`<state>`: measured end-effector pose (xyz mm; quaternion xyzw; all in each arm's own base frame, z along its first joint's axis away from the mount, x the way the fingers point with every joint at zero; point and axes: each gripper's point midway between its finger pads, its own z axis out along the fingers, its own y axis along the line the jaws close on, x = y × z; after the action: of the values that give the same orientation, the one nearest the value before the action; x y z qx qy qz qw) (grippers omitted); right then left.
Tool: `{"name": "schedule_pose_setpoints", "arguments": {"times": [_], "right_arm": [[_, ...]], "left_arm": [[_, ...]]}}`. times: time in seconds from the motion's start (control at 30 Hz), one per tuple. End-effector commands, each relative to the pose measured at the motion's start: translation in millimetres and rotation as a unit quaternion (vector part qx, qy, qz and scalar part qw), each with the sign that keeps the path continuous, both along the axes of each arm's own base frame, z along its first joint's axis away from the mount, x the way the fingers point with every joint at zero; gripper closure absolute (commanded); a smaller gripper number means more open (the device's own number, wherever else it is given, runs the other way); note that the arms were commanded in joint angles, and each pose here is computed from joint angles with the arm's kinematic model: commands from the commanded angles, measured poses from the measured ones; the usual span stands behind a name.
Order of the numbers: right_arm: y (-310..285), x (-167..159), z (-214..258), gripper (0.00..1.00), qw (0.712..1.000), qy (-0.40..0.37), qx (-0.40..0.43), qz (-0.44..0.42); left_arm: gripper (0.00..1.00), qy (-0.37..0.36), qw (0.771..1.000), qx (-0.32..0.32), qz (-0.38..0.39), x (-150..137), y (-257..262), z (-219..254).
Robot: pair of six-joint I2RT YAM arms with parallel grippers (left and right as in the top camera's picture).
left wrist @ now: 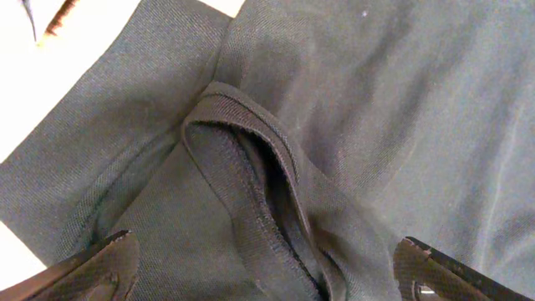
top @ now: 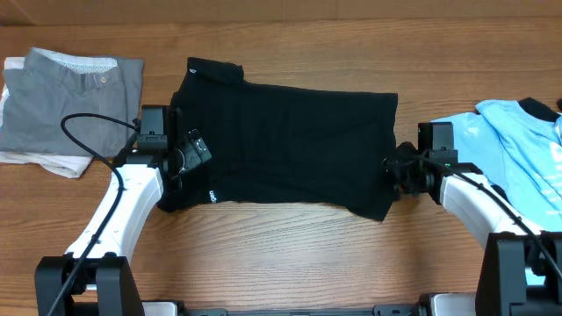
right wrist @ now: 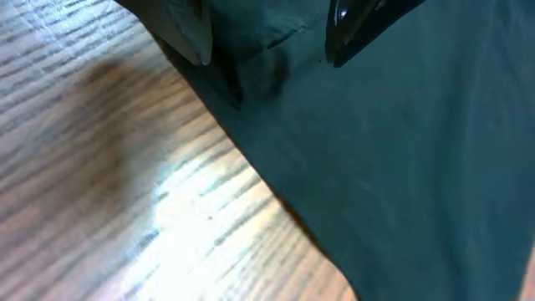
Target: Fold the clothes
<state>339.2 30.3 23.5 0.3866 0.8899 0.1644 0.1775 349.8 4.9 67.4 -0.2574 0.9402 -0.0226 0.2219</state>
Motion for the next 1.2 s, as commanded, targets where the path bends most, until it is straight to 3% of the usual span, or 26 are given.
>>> {"name": "schedule_pose_setpoints", "arguments": {"times": [0.0, 0.43, 0.57, 0.8, 1.17], "right_arm": [[-1, 8, 7, 0.52, 1.0, -0.014, -0.012, 0.018], [6, -2, -6, 0.52, 0.999, 0.017, -0.03, 0.031], [6, -5, -15, 0.64, 0.999, 0.031, -0.029, 0.03], [6, -3, -16, 0.94, 0.999, 0.032, -0.028, 0.03], [-20, 19, 24, 0.96, 0.994, 0.038, -0.098, -0.002]], "left_arm": [[0.0, -0.008, 1.0, 0.005, -0.012, 7, -2, 6], [0.0, -0.008, 1.0, 0.005, -0.012, 7, -2, 6], [0.0, -0.008, 1.0, 0.005, -0.012, 7, -2, 6], [0.0, -0.008, 1.0, 0.005, -0.012, 7, -2, 6], [0.0, -0.008, 1.0, 0.008, -0.017, 7, -2, 6]]}}
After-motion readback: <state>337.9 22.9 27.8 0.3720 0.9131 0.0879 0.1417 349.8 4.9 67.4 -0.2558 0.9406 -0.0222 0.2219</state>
